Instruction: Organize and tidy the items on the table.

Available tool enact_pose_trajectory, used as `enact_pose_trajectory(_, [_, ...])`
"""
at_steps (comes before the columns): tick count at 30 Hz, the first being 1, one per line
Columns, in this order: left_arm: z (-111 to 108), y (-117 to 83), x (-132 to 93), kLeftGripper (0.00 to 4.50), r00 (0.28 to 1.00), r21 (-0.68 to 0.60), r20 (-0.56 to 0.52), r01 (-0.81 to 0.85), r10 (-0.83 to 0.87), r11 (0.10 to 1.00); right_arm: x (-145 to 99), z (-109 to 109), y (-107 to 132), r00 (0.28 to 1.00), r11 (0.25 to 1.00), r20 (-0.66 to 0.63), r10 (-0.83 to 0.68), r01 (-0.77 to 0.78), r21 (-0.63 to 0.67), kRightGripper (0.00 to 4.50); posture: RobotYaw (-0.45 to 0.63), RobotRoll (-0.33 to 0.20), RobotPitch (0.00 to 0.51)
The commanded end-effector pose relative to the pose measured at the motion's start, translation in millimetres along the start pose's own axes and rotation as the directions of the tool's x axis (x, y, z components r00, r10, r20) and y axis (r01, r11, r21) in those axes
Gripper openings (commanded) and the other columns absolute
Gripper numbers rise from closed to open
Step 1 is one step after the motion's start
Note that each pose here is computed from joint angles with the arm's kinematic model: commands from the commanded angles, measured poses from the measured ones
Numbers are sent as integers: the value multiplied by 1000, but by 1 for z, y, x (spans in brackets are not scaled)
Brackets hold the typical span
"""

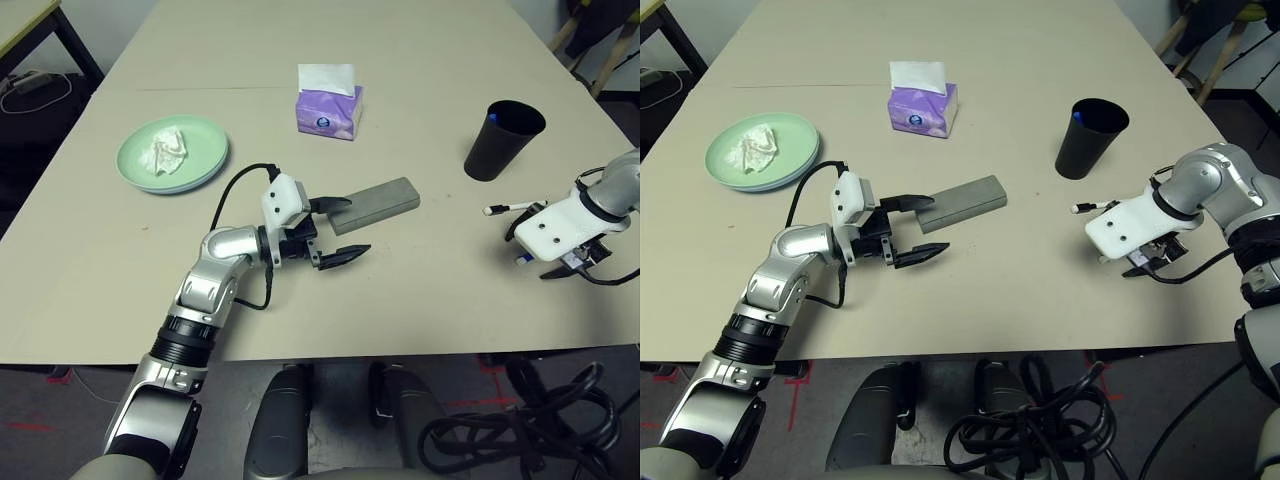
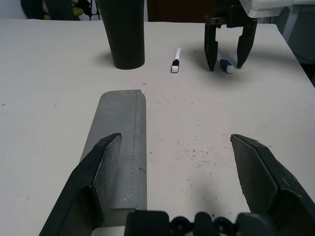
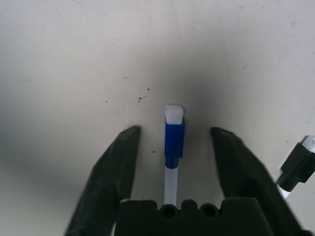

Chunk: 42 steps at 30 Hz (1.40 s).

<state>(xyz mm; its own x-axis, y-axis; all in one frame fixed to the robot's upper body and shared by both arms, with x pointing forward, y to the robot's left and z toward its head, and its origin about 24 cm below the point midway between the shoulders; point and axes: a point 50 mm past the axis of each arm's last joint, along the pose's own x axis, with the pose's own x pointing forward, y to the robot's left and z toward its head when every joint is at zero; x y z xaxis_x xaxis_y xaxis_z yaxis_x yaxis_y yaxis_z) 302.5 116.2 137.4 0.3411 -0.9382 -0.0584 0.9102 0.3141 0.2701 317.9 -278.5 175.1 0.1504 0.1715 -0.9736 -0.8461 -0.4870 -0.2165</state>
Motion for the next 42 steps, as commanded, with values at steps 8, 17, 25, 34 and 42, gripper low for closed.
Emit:
enact_pose_trajectory(8, [-1, 0, 0, 4500, 1000, 11, -14, 12, -12, 1000, 0, -5, 10, 998, 997, 18, 54, -55, 61, 331, 60, 0, 207])
enact_pose_trajectory(17, [-1, 4, 0, 4500, 1000, 9, -13, 14, -13, 1000, -11, 27, -3, 884, 921, 428, -186, 5, 390, 331, 53, 0, 183])
enact_pose_trajectory(25, [-1, 5, -1, 4500, 999, 12, -18, 26, -26, 1000, -21, 48, -2, 638, 790, 599, -484, 25, 612, 331, 28, 0, 161])
enact_pose_trajectory(34, [-1, 9, 1, 4500, 999, 13, 34, 7, -8, 1000, -20, 59, -9, 231, 494, 449, -863, 201, 846, 331, -6, 0, 141])
enact_pose_trajectory(42, [-2, 7, 2, 4500, 999, 32, 24, 47, -48, 998, -31, 58, -23, -93, 182, 215, -972, 277, 943, 331, -13, 0, 132])
